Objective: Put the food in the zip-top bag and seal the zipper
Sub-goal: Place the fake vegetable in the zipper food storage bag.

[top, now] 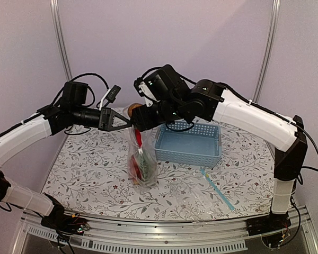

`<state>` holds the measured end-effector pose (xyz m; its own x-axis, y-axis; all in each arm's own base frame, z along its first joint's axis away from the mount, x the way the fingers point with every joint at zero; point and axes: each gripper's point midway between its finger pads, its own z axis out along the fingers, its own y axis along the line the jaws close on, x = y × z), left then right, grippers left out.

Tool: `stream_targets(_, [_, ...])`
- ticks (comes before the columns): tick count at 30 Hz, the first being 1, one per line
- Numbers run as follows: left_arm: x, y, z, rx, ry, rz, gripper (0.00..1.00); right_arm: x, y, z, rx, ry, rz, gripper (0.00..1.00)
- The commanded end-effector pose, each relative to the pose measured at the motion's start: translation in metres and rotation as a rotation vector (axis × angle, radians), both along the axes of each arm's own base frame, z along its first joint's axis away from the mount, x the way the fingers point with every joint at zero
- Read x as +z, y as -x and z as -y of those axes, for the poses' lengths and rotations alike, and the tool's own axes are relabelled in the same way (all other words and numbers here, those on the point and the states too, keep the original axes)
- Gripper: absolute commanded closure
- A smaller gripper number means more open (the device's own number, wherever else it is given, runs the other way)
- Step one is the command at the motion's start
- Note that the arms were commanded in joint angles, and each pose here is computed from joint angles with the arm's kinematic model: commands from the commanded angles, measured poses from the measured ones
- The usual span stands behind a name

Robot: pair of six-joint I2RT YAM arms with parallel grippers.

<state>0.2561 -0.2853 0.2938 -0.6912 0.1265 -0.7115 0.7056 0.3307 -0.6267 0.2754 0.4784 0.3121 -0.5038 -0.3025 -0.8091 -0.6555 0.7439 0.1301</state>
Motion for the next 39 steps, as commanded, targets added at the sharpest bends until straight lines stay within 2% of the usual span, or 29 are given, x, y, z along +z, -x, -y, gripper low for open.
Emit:
stream_targets(1, [0.012,0.006,0.003,-0.026,0.03,0.062,1.0,-0.02,0.004,0.007,-0.024,0.078,-0.031,0.34])
stream_targets(10, [0.011,0.005,0.004,-0.027,0.028,0.057,1.0,-0.017,0.009,0.012,-0.025,0.101,-0.02,0.24])
stream_targets(20, [0.01,0.004,0.004,-0.025,0.027,0.054,1.0,-0.007,0.012,0.013,-0.012,0.09,-0.001,0.2])
stream_targets(35, [0.008,0.0,0.001,0.007,0.011,0.06,1.0,0.053,0.042,0.008,0.13,-0.092,0.063,0.17])
stream_targets(39, [0.006,-0.004,-0.001,0.031,-0.003,0.056,1.0,0.057,0.05,0.013,0.148,-0.136,0.079,0.17])
